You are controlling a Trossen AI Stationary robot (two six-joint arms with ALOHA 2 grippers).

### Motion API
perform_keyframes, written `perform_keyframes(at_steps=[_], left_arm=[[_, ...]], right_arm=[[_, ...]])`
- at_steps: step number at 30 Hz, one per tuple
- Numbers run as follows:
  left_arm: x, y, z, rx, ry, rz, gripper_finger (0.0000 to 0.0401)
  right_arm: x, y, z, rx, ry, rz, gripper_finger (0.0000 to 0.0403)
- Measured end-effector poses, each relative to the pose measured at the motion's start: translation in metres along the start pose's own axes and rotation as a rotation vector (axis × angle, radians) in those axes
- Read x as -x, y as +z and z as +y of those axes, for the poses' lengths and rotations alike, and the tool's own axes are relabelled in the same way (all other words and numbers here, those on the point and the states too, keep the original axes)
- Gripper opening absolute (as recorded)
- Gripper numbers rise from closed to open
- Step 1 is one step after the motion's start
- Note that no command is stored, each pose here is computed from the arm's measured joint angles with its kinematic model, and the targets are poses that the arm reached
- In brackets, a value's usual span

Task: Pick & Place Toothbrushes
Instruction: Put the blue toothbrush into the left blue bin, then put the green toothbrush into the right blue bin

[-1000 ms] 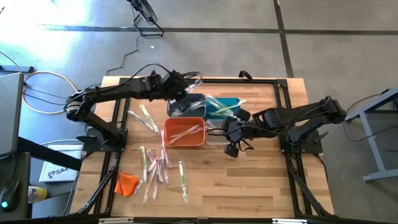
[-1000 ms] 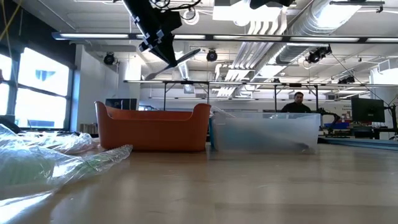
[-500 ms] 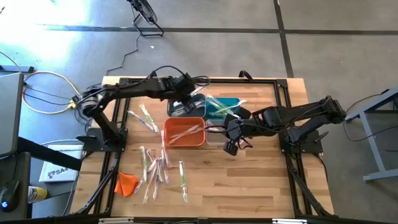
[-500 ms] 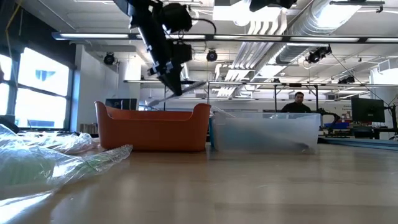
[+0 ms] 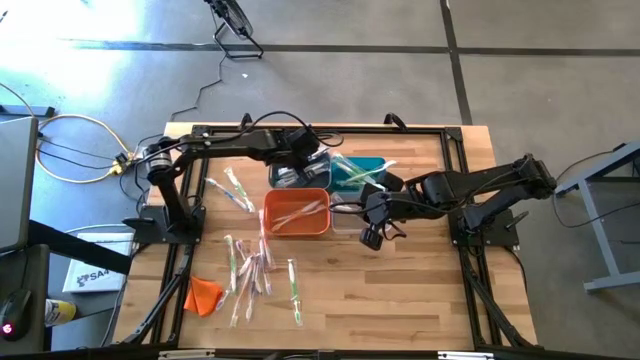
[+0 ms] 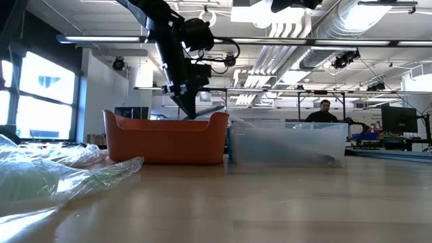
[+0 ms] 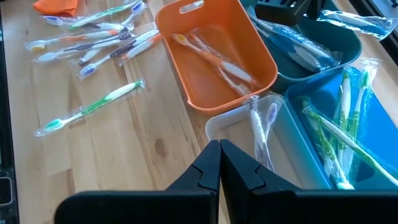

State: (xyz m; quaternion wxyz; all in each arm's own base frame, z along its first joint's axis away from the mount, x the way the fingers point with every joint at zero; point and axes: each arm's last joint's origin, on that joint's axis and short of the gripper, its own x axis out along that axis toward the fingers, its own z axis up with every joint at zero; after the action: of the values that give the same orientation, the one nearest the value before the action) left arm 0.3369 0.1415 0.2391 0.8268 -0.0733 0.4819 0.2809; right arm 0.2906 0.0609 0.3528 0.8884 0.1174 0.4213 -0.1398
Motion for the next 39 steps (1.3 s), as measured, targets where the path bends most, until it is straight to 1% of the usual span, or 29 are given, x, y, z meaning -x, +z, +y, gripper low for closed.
perform_keyframes(at_steps=[4, 7, 11, 14, 20, 23, 25, 28, 30, 35, 39], left_arm=[[0.000, -0.001, 0.000, -0.006, 0.003, 0.007, 0.0015], [0.000, -0.004, 0.000, -0.012, 0.006, 0.042, 0.0015], [0.000, -0.007, 0.001, 0.025, 0.010, 0.069, 0.0025], [0.000, -0.008, 0.001, 0.038, 0.008, 0.080, 0.0055], [0.000, -0.007, 0.000, 0.042, -0.007, 0.069, 0.0134], [0.000, -0.005, 0.000, 0.055, -0.010, 0.058, 0.0156], [0.000, -0.006, 0.000, 0.070, -0.010, 0.059, 0.0161], [0.001, -0.009, -0.003, 0.062, -0.036, 0.091, 0.0157], [0.005, -0.012, -0.006, 0.043, -0.050, 0.116, 0.0145], [0.028, -0.018, -0.021, -0.023, -0.047, 0.123, 0.0090], [0.057, -0.022, -0.037, -0.077, -0.076, 0.070, 0.0041]], right_arm=[[0.000, 0.000, 0.000, -0.002, 0.000, 0.000, 0.0002], [0.000, 0.000, 0.000, -0.002, 0.000, 0.000, 0.0002], [0.000, 0.000, 0.000, -0.001, 0.001, 0.000, 0.0002], [0.000, 0.000, 0.000, -0.001, 0.001, 0.000, 0.0002], [0.000, 0.000, 0.000, -0.001, 0.001, 0.000, 0.0002], [0.000, 0.000, 0.000, 0.002, 0.001, 0.000, 0.0002], [0.000, 0.000, 0.000, 0.002, 0.001, 0.000, 0.0002], [0.000, 0.000, 0.000, 0.002, 0.005, 0.002, 0.0002], [0.000, 0.000, 0.000, 0.002, 0.007, 0.004, 0.0002], [0.000, -0.001, 0.000, 0.004, 0.020, 0.017, 0.0002], [0.000, -0.001, 0.001, 0.004, 0.028, 0.023, 0.0002]])
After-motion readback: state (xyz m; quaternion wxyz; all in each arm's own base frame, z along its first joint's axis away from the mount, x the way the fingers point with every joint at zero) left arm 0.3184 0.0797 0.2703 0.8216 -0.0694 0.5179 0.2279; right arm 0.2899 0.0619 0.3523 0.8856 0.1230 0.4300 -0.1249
